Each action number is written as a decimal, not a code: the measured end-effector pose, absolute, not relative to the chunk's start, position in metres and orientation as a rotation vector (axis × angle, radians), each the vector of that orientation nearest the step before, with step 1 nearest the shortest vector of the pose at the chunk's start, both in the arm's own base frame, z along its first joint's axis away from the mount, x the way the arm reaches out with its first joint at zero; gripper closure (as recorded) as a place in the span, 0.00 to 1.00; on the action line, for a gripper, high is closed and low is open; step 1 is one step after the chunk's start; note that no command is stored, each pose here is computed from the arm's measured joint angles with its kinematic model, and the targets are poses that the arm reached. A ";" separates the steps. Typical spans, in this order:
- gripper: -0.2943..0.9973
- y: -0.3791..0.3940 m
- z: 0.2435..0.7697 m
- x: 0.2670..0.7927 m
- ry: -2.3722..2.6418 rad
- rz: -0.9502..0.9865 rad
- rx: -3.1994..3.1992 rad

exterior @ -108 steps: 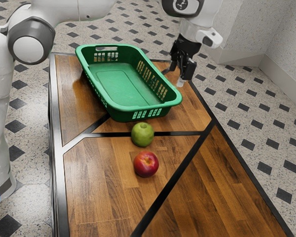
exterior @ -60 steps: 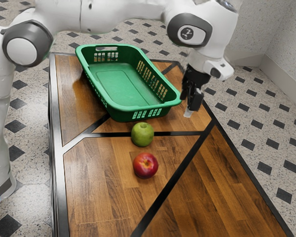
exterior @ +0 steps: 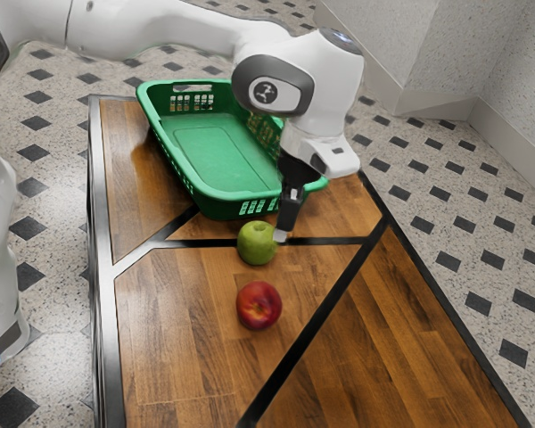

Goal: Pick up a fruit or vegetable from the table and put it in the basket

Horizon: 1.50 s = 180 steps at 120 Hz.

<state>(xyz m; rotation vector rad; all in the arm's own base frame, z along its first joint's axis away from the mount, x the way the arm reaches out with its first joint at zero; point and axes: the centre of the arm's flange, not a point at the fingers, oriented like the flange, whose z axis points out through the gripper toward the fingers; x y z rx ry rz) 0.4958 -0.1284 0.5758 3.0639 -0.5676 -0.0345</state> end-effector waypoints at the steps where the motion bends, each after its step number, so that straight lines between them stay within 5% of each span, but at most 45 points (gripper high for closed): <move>1: 0.23 -0.127 0.575 0.496 -0.565 -0.037 3.061; 42: 0.23 -0.175 0.542 0.424 -0.825 -0.096 2.963; 180: 0.23 -0.161 0.520 0.391 -0.912 -0.070 2.881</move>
